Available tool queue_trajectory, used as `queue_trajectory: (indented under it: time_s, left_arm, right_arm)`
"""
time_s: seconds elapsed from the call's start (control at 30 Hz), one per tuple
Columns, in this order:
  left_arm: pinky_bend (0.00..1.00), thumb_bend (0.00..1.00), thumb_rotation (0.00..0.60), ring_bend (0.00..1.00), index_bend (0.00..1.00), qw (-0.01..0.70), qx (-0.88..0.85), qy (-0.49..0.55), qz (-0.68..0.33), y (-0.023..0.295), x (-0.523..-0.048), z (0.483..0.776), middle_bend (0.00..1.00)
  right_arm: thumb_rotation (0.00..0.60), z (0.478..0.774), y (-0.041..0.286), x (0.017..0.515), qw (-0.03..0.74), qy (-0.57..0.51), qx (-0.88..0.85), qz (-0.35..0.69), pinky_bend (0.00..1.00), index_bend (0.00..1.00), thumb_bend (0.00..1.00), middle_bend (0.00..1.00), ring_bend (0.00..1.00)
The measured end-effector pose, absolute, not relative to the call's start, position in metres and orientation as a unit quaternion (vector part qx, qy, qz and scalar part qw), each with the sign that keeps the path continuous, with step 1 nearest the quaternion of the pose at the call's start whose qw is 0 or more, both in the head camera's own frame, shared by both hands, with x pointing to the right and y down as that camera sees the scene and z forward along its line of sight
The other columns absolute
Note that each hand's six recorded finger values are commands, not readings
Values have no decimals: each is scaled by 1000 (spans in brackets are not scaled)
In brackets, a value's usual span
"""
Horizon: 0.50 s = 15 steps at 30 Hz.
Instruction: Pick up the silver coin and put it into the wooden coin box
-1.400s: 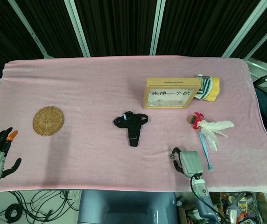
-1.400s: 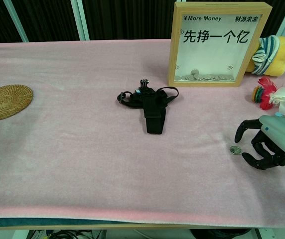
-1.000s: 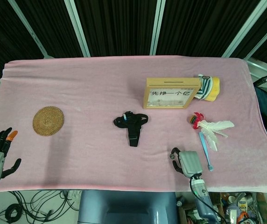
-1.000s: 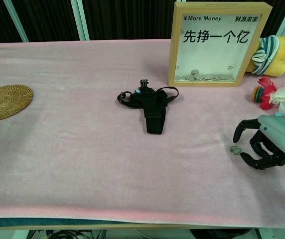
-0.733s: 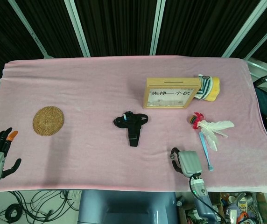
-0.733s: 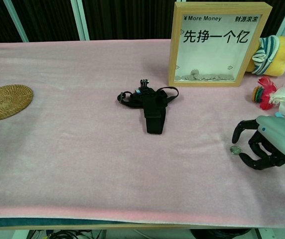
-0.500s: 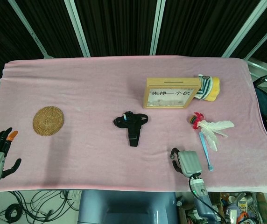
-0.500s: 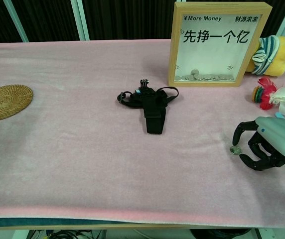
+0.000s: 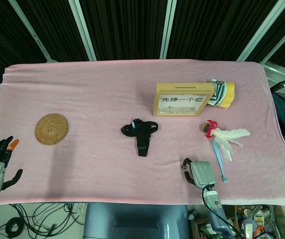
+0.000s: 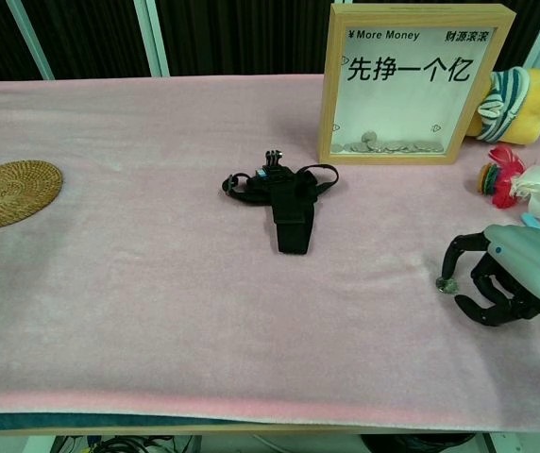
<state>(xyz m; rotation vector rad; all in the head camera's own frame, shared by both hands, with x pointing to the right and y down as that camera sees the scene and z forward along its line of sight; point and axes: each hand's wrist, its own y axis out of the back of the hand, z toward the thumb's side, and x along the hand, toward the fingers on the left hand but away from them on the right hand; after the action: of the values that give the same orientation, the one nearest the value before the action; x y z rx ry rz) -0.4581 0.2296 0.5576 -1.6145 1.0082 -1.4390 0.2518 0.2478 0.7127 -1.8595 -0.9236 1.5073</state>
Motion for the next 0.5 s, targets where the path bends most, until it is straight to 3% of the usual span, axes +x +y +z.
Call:
queue_trajectory:
  time_s: [0.5]
  left_arm:
    - [41, 327, 600, 0, 47, 369, -629, 393, -560, 229, -458, 558, 0]
  right_arm:
    - [600, 714, 245, 251, 284, -348, -693, 563, 996, 451, 338, 858, 912]
